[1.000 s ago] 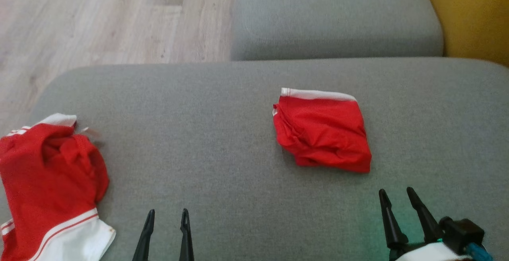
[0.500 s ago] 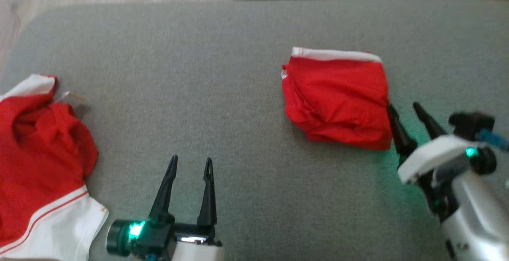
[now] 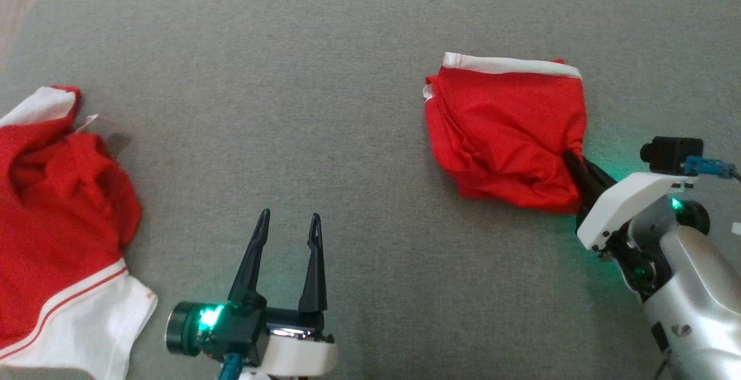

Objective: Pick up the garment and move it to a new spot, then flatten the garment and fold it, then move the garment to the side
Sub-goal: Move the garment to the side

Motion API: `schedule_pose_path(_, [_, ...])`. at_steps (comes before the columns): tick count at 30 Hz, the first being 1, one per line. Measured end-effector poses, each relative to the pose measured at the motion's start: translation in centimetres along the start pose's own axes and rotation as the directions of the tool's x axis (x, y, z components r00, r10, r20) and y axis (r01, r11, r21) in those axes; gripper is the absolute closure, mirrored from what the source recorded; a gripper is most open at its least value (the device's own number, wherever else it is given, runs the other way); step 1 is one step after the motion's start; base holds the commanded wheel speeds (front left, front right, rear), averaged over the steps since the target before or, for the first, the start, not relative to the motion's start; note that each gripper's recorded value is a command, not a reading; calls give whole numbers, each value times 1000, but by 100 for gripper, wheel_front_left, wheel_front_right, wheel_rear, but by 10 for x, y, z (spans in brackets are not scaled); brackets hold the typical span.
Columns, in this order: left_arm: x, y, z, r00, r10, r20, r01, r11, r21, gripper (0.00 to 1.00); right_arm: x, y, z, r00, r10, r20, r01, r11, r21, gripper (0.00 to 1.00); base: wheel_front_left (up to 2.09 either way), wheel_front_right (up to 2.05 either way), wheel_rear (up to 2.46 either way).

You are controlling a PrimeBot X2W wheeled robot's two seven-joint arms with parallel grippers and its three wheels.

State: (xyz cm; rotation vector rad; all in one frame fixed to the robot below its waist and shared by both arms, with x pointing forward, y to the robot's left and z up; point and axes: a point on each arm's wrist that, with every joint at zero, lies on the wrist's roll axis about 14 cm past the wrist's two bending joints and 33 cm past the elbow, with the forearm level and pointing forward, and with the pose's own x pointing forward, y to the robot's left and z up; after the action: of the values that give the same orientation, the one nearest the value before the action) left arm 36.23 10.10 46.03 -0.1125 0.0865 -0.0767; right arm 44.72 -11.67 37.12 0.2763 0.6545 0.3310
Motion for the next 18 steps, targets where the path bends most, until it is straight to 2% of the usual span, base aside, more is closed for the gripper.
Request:
schedule_pose_path(7, [12,-15,-5,999,-51,-10,51,999,-8,0,-15,-43,32,992,-91,83,95,994,-50,100,0,0,0])
schedule_pose_path(9, [18,-23,-6,997,-81,-9,81,997,-7,0,-27,-69,48,982,-148,115,156,986,-65,100,0,0,0])
schedule_pose_path(13, [38,-39,-5,989,-147,5,148,989,-2,0,-53,-123,69,951,-273,149,287,954,-88,100,0,0,0])
schedule_pose_path(18, [62,-57,-15,976,-218,0,218,976,5,0,-82,-183,87,891,-419,175,440,891,-109,100,0,0,0])
